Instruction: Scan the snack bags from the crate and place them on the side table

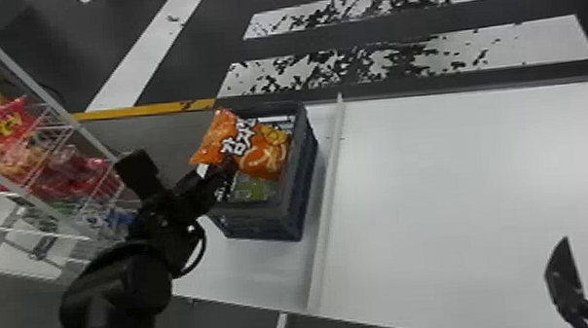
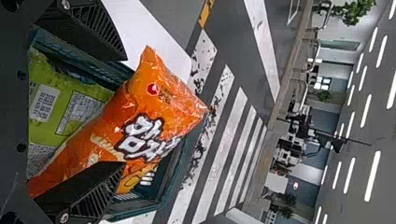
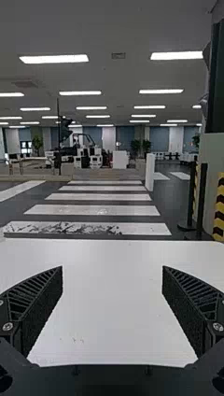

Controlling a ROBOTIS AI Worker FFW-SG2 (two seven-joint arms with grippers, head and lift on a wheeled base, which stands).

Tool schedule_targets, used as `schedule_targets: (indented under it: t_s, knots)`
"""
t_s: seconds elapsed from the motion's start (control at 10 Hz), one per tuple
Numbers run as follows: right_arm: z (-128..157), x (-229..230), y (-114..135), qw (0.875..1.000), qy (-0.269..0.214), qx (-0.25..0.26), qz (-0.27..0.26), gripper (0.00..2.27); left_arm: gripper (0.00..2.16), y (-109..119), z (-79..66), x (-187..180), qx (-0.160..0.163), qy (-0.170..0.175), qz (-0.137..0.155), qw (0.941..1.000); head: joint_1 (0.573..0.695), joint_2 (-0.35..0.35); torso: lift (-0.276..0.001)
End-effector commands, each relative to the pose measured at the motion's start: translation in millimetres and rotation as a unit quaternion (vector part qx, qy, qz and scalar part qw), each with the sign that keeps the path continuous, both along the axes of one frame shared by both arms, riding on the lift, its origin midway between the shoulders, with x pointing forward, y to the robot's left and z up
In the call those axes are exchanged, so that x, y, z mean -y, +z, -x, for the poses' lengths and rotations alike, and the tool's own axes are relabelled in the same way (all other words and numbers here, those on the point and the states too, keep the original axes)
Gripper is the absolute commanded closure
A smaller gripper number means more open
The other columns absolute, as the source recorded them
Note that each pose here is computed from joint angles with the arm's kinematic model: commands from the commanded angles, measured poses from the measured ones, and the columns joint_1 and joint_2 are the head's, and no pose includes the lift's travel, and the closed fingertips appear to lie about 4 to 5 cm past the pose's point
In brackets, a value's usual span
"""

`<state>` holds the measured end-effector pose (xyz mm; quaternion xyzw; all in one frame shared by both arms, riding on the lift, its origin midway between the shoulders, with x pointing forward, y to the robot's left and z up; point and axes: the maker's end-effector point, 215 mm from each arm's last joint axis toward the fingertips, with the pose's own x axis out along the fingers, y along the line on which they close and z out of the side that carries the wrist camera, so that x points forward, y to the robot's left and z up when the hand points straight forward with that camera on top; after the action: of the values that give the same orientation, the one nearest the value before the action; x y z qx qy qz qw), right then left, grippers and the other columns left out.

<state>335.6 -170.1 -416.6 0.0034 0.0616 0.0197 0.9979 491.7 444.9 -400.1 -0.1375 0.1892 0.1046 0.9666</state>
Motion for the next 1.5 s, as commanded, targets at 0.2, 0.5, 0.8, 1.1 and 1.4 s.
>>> schedule_targets:
  t_s: [0.2,0.5,0.8,1.1,1.4]
  knots:
    - [9,-7,4,1.000,0.005,0.000,0.004,0.09,0.08,-26,-26.3,1,-0.030,0.003,0.005,0.9995,0.695,0.350,-0.050]
    - [13,-16,5,1.000,0.011,-0.001,0.003,0.09,0.08,-33,-46.0,12,-0.038,-0.003,0.004,0.9993,0.695,0.350,-0.050]
    - [12,-18,5,1.000,0.012,0.000,0.004,0.10,0.14,-37,-58.8,19,-0.046,-0.002,0.002,0.9989,0.695,0.349,-0.050]
    - [7,-18,0,1.000,0.012,-0.005,0.007,0.10,1.11,-39,-67.6,23,-0.049,-0.018,-0.007,0.9986,0.695,0.336,-0.050]
    - [1,-16,-6,1.000,0.011,-0.010,0.010,0.10,2.07,-56,-60.4,32,-0.078,-0.044,0.015,0.9959,0.695,0.318,-0.050]
